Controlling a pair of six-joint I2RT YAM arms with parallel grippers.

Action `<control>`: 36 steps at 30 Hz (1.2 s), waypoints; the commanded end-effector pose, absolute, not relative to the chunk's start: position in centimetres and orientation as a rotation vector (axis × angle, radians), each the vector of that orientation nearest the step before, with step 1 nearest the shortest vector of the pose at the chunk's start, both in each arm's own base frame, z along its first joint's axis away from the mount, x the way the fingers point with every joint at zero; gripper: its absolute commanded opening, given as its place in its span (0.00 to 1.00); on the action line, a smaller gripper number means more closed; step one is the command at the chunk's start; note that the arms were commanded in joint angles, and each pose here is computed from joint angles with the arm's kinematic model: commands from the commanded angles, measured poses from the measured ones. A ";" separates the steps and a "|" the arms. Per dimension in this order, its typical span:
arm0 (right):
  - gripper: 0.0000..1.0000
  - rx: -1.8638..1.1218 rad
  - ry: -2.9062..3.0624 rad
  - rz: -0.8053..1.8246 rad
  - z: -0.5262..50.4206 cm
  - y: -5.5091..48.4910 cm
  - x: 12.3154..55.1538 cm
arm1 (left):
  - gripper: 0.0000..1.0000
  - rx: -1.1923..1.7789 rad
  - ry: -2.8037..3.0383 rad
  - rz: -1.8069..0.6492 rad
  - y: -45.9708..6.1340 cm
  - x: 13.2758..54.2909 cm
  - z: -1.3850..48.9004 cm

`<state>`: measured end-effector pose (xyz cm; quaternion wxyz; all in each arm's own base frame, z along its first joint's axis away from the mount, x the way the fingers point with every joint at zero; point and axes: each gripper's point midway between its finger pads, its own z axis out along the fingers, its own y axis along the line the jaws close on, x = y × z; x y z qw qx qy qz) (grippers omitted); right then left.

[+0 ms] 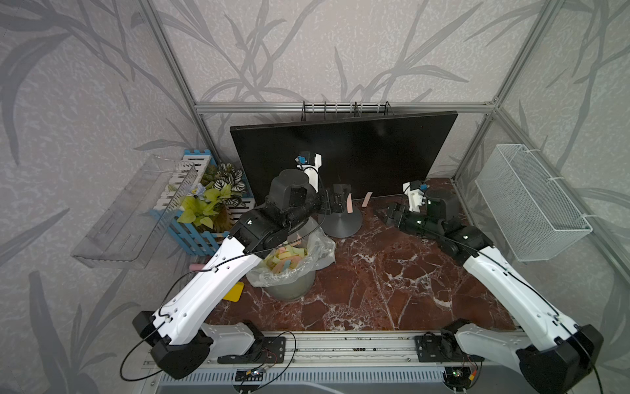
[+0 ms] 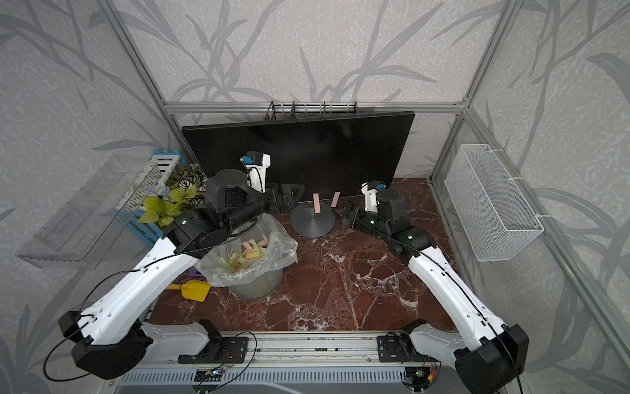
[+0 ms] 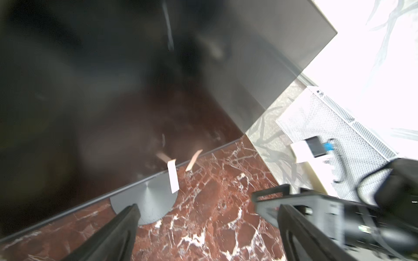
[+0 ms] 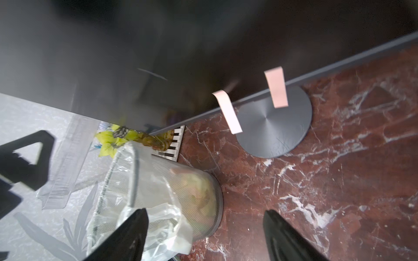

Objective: Remove the sticky note from the monitor
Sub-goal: Tear off the sticky note from the monitor.

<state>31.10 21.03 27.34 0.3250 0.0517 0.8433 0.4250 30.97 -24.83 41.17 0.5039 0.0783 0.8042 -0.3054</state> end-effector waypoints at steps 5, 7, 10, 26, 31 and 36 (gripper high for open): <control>0.84 0.150 2.042 1.330 25.6 23.0 32.7 | 1.00 0.182 1.815 -1.103 -26.7 27.9 44.0; 0.83 0.159 2.031 1.365 24.7 23.5 33.1 | 1.00 0.180 1.791 -1.173 -27.0 27.4 44.3; 0.82 0.172 1.971 1.438 23.9 24.2 34.1 | 1.00 0.180 1.760 -1.231 -27.2 26.9 44.7; 0.66 0.256 1.717 1.762 18.8 29.3 39.9 | 1.00 0.178 1.780 -1.251 -27.3 26.7 44.2; 0.66 0.250 1.725 1.752 18.2 30.1 39.7 | 1.00 0.181 1.785 -1.238 -27.1 26.6 44.1; 0.66 0.248 1.709 1.734 18.9 29.5 39.2 | 1.00 0.183 1.792 -1.228 -27.1 26.6 43.8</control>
